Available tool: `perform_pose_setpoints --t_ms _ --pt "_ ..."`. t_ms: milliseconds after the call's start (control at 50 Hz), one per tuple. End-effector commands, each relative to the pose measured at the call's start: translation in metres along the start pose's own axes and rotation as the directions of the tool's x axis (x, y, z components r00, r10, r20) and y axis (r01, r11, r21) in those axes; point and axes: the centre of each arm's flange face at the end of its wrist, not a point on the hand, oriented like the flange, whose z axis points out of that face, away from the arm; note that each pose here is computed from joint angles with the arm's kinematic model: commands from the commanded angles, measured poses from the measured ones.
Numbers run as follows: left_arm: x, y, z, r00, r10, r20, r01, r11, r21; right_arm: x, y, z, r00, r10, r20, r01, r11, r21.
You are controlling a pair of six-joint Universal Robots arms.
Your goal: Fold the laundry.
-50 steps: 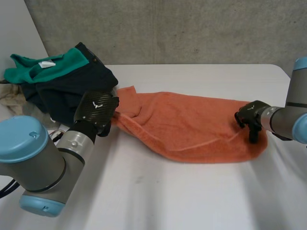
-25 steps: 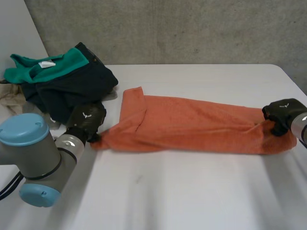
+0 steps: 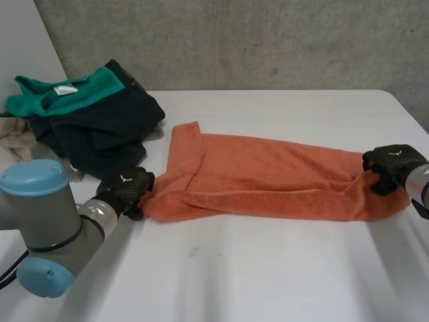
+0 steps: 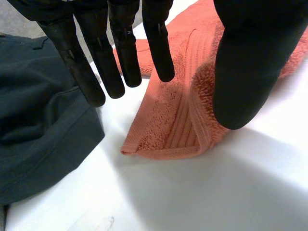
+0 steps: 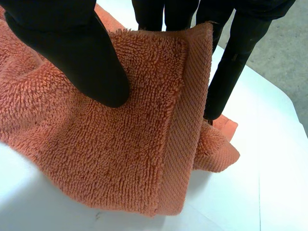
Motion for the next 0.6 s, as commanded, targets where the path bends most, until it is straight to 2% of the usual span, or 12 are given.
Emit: perform_pose_setpoints --t_ms 20,260,340,420,500,600 --pt "0.001 -0.001 -0.006 1.0 -0.019 -0.019 0.018 0.999 -0.038 -0.001 0.0 0.0 1.0 -0.001 0.003 0.001 1.0 -0.001" --pt "-0.002 0.005 0.018 1.0 -0.026 -0.005 0.026 0.999 -0.046 0.0 -0.001 -0.001 1.0 0.001 -0.008 -0.001 1.0 0.0" --pt "-0.013 -0.006 0.024 0.998 -0.02 0.055 0.022 1.0 -0.021 0.005 -0.02 -0.012 0.999 -0.013 -0.032 0.015 0.999 0.05" --pt "-0.044 -0.06 0.002 0.981 -0.031 0.191 0.009 0.993 0.115 0.018 -0.05 -0.032 0.996 -0.035 -0.078 0.045 0.99 0.131" --pt "-0.059 -0.104 -0.027 0.968 -0.05 0.244 -0.012 0.969 0.247 0.028 -0.085 -0.061 0.992 -0.06 -0.114 0.081 0.978 0.191" --pt "-0.075 -0.15 -0.07 0.949 -0.059 0.31 -0.068 0.92 0.385 0.047 -0.113 -0.094 0.981 -0.108 -0.162 0.137 0.973 0.184"
